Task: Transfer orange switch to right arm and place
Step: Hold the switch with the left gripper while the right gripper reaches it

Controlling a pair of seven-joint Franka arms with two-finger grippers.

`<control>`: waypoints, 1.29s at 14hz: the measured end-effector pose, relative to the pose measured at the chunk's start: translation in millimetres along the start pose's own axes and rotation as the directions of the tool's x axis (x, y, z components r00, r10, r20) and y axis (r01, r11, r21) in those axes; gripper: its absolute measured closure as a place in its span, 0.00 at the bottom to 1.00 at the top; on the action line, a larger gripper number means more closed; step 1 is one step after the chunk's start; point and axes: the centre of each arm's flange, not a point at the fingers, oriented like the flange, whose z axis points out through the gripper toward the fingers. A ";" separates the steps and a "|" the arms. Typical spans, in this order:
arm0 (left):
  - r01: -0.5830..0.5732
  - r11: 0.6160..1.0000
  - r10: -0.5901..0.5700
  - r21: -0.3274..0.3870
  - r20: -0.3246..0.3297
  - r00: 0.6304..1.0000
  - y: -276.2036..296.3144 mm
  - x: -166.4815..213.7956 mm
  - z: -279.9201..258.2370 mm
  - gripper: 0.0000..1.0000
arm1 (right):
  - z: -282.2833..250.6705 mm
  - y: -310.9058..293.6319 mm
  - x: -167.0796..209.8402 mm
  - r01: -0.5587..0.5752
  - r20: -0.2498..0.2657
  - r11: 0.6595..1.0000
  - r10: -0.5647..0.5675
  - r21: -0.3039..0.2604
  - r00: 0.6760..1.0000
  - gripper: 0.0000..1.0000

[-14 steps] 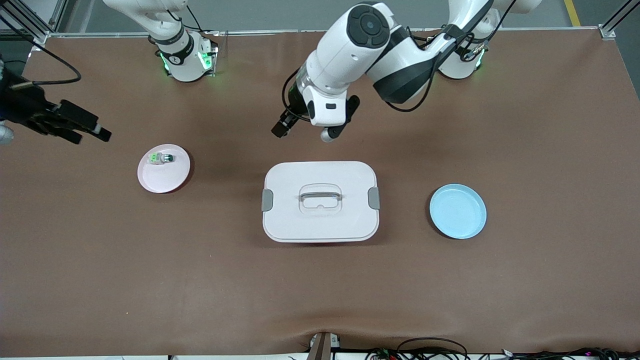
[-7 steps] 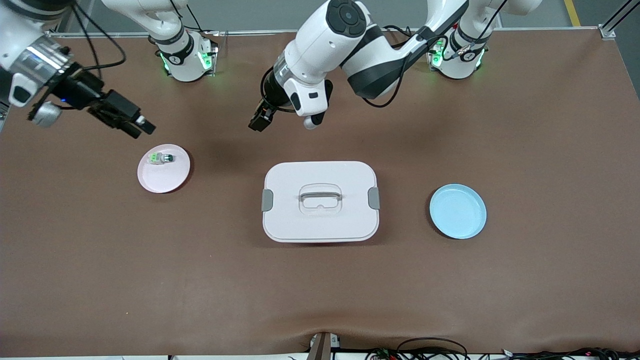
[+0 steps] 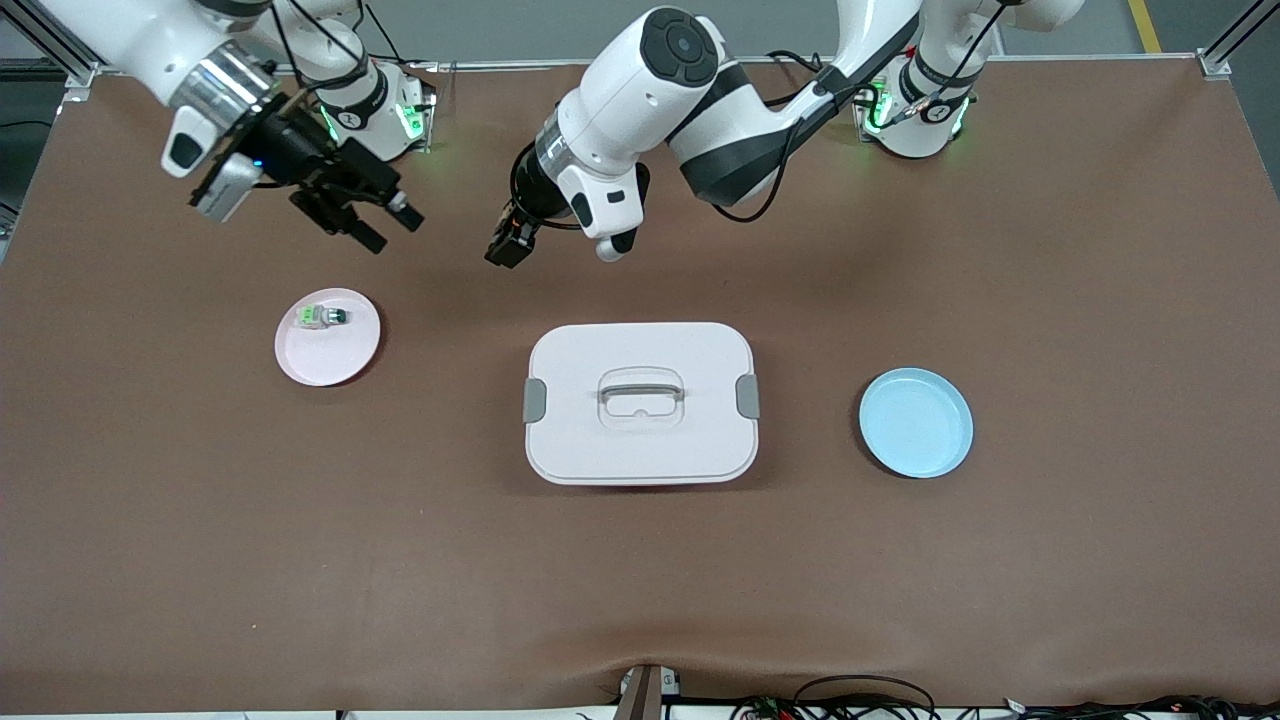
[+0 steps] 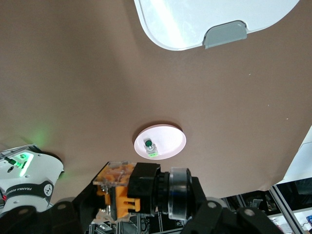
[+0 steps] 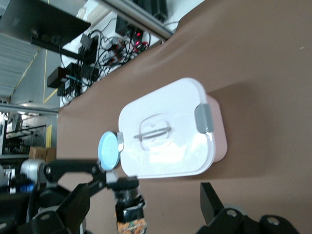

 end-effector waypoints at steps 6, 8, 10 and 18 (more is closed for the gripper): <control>0.006 1.000 -0.006 -0.001 0.005 1.000 4.0 1.5 1.7 0.26 | 49.0 -10.6 -27.5 0.053 -0.001 0.998 -0.053 -0.022 0.999 0.00; 0.005 1.000 -0.005 -0.002 0.006 1.000 4.4 1.1 1.0 0.26 | 63.5 -6.7 -29.3 0.051 0.000 0.998 -0.051 -0.037 0.999 0.00; 0.007 1.000 -0.007 -0.001 0.004 1.000 4.8 2.2 2.0 0.26 | 77.5 -4.9 -32.0 0.052 -0.007 0.997 -0.053 -0.048 0.999 0.00; 0.011 1.000 -0.011 -0.001 0.003 1.000 7.1 5.3 4.4 0.26 | 97.2 -6.2 -42.2 0.014 0.002 0.999 -0.014 -0.034 1.000 0.11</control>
